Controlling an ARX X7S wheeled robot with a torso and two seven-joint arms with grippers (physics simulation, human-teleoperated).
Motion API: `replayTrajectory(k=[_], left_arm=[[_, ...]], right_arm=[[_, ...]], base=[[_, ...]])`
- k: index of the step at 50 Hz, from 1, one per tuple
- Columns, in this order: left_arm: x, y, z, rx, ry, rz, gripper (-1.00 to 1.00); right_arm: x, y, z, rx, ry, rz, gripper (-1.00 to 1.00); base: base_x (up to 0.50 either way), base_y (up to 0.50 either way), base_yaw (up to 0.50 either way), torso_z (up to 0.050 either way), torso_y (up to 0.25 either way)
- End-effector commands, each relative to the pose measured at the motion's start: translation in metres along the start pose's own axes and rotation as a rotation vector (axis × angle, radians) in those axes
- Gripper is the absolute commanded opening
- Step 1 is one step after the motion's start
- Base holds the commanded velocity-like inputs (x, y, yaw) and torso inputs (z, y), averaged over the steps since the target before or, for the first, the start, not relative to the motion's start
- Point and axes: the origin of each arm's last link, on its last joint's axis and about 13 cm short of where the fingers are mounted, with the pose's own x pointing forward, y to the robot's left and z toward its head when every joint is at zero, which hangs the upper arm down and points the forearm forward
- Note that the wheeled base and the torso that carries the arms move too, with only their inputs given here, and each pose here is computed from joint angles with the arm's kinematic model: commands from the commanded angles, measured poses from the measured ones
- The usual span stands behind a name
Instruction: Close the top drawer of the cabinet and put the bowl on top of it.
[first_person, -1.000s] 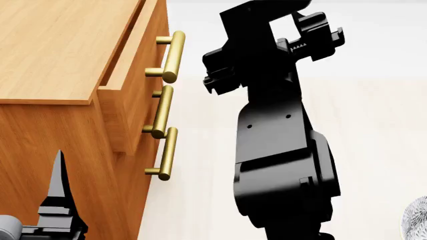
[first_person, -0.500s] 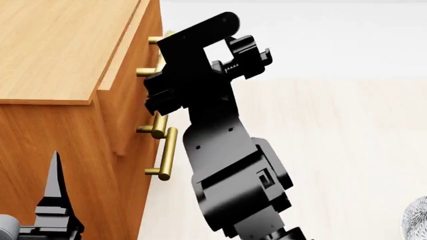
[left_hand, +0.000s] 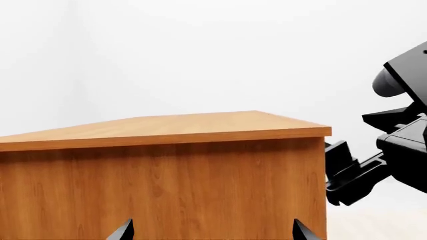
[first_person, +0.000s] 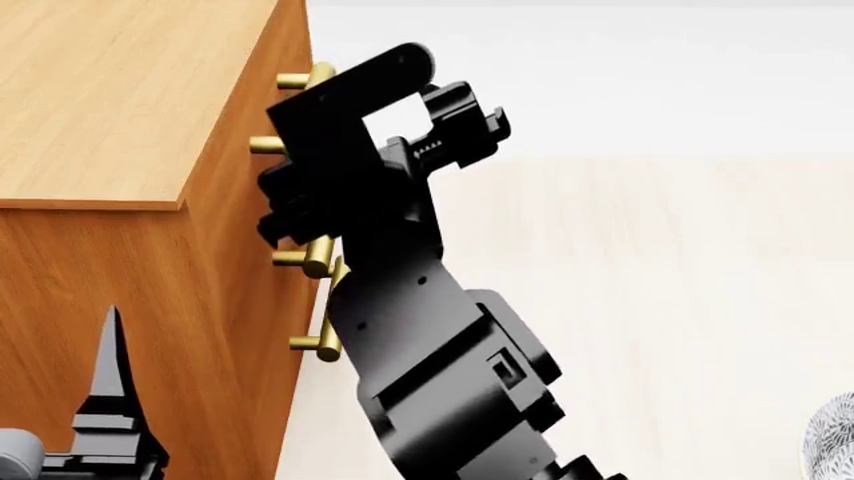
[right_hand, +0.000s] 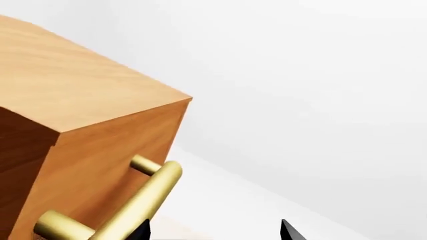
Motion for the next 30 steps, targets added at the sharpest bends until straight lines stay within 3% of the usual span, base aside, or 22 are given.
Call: replayTrajectory(k=[1,7,20,30], left_arm=[[0.0,0.001,-0.001,0.002,0.002,0.004,1.0],[0.001,0.001,-0.001,0.0,0.007,0.008,1.0],[-0.001,0.0,0.0,-0.006,0.002,0.001,1.0],[-0.002,0.001,0.0,-0.009,0.002,0.003,1.0]], right_arm=[[-0.011,0.026,0.004,0.09,0.001,0.175,1.0],[-0.014,0.009,0.012,0.052,-0.01,0.138,1.0],[-0.033,-0.047,0.036,-0.055,-0.049,0.007,1.0],[-0.068,-0.088,0.058,-0.175,-0.077,-0.07,1.0]], base=[[0.0,0.0,0.0,0.0,0.0],[0.0,0.0,0.0,0.0,0.0],[0.0,0.0,0.0,0.0,0.0],[0.0,0.0,0.0,0.0,0.0]])
